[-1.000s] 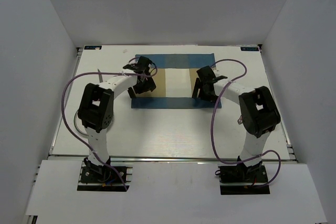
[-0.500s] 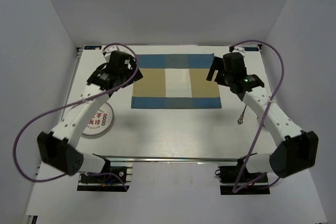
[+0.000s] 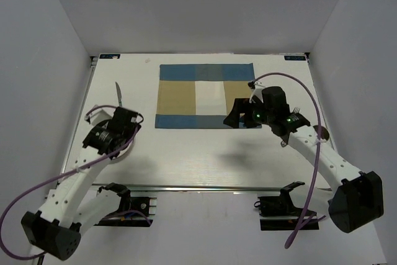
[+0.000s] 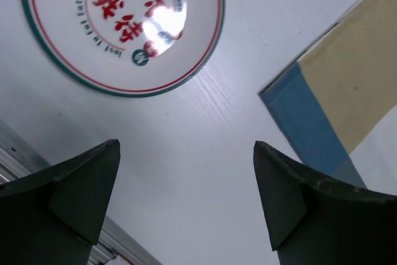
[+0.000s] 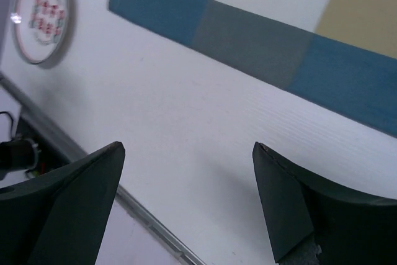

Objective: Set the dinner table for one person

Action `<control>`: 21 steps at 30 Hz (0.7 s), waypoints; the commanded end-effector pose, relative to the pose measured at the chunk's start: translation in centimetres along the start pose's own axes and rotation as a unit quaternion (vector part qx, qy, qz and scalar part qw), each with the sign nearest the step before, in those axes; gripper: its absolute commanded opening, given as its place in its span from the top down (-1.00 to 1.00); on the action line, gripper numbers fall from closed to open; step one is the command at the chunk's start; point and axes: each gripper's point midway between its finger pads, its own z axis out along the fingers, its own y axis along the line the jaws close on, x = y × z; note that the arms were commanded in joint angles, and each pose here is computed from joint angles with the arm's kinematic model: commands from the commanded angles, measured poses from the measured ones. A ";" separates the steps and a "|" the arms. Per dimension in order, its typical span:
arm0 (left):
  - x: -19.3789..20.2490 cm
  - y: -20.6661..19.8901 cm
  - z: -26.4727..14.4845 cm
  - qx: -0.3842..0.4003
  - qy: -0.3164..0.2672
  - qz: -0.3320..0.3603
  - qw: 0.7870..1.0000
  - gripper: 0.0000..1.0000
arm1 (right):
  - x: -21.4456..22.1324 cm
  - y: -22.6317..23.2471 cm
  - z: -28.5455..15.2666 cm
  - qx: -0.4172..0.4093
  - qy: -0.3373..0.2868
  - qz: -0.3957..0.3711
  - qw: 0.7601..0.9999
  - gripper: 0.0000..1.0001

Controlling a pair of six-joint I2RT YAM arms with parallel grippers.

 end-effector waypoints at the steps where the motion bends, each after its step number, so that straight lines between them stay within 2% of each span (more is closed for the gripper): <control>1: -0.2 2.0 -0.6 0.013 -0.023 -0.089 0.996 -0.96 | 0.2 3.8 0.7 -0.118 -0.006 -0.009 0.993 -0.78; 2: -0.3 1.9 -0.8 0.024 -0.024 -0.092 0.995 -0.96 | 0.0 5.2 1.2 -0.166 -0.009 -0.009 0.986 -0.78; 4: -1.2 2.0 -1.5 0.026 -0.034 -0.089 0.995 -0.96 | 0.6 6.5 2.1 -0.199 -0.007 0.025 0.980 -0.75; 8: -2.8 2.6 -2.6 -0.015 -0.044 -0.052 0.998 -0.96 | -0.4 7.1 4.2 -0.169 -0.016 0.039 0.985 -0.72; 12: -2.9 3.1 -2.9 -0.029 -0.046 -0.036 0.998 -0.96 | -0.9 10.1 5.6 -0.204 -0.020 0.067 0.976 -0.74; 13: -3.2 3.1 -3.0 -0.028 -0.050 -0.033 0.998 -0.96 | 0.5 10.6 7.6 -0.205 0.009 0.076 0.976 -0.74; 15: -4.1 3.0 -3.7 -0.018 -0.060 -0.018 0.998 -0.96 | -0.6 12.5 9.6 -0.210 0.015 0.089 0.974 -0.72; 16: -4.6 3.1 -4.0 -0.018 -0.067 -0.011 0.997 -0.96 | 1.8 13.6 12.1 -0.205 0.053 0.094 0.973 -0.70; 17: -5.1 2.9 -4.4 -0.014 -0.072 -0.006 0.997 -0.96 | 0.2 15.2 13.1 -0.209 0.041 0.107 0.971 -0.69; 18: -5.9 2.5 -5.1 -0.004 -0.078 0.008 0.997 -0.96 | 0.8 17.0 14.1 -0.214 0.051 0.105 0.970 -0.69; 19: -6.3 2.7 -5.4 -0.007 -0.083 0.015 0.996 -0.96 | 3.4 16.9 17.0 -0.192 0.083 0.118 0.971 -0.68; 20: -6.7 2.5 -5.7 0.000 -0.086 0.042 0.995 -0.96 | 1.7 19.1 18.0 -0.209 0.074 0.124 0.967 -0.67; 21: -6.9 2.1 -6.0 0.010 -0.087 0.051 0.995 -0.96 | 2.4 20.8 18.9 -0.219 0.085 0.119 0.965 -0.66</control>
